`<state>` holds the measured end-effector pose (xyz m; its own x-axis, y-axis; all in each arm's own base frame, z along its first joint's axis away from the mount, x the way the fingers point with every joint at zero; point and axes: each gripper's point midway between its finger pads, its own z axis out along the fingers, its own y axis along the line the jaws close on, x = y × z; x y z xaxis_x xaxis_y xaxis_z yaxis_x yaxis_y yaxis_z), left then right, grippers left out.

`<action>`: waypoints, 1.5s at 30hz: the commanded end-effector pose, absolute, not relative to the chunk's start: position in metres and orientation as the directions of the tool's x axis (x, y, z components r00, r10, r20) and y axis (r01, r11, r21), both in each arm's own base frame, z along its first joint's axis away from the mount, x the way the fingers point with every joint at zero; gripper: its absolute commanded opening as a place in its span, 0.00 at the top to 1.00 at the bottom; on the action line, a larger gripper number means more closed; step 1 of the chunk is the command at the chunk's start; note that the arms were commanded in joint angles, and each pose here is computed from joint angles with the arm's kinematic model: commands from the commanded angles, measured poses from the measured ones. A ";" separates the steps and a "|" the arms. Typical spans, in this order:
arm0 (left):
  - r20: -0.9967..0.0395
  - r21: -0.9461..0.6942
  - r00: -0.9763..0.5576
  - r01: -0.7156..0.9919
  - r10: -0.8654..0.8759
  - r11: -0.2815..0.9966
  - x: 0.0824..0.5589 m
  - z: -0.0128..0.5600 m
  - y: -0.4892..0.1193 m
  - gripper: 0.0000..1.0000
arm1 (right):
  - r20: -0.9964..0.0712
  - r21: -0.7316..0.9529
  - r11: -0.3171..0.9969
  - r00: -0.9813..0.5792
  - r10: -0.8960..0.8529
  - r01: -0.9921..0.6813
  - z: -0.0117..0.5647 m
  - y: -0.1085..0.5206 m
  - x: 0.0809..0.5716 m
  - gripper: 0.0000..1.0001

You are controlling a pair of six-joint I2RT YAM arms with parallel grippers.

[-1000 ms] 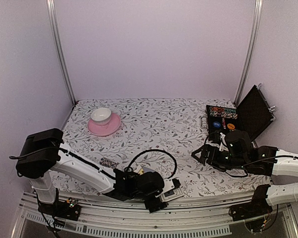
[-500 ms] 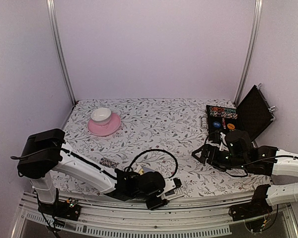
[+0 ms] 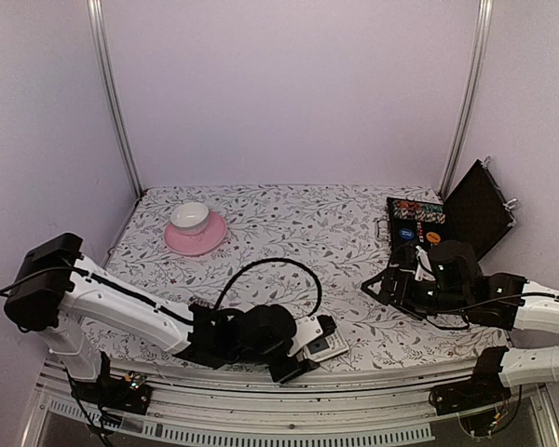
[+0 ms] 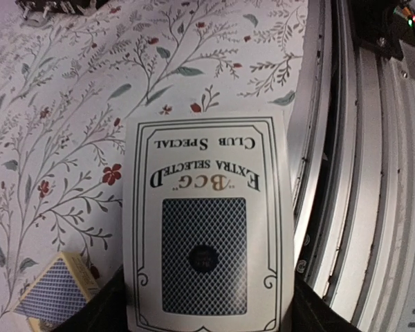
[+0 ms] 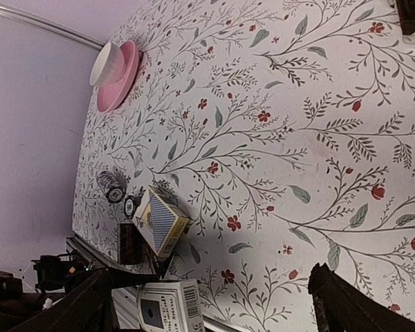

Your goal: Pack up texas hold em set

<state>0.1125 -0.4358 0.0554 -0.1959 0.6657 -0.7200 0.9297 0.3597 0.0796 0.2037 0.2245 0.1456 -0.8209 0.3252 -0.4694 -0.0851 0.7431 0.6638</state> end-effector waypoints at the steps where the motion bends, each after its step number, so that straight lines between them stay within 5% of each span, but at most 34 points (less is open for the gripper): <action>1: -0.813 0.039 -0.204 0.915 0.545 0.401 0.123 0.116 -0.438 0.39 | -0.460 0.710 0.686 -0.843 0.280 -0.160 0.159 0.235 0.194 0.01; 13: -0.879 0.023 -0.164 0.923 0.447 0.385 0.123 0.186 -0.426 0.38 | -0.404 0.875 0.311 -0.913 0.052 -0.370 0.221 0.297 0.147 0.01; 21: -0.885 0.032 -0.152 0.923 0.439 0.383 0.124 0.192 -0.426 0.38 | -0.394 0.880 0.280 -0.919 -0.023 -0.384 0.226 0.317 0.139 0.04; 41: -0.902 0.051 -0.124 0.921 0.414 0.386 0.124 0.202 -0.424 0.38 | -0.351 0.894 0.262 -0.932 -0.093 -0.363 0.216 0.335 0.128 0.66; 45: -0.904 0.055 -0.123 0.916 0.409 0.397 0.126 0.205 -0.423 0.24 | -0.362 0.895 0.252 -0.929 -0.076 -0.369 0.221 0.335 0.130 0.79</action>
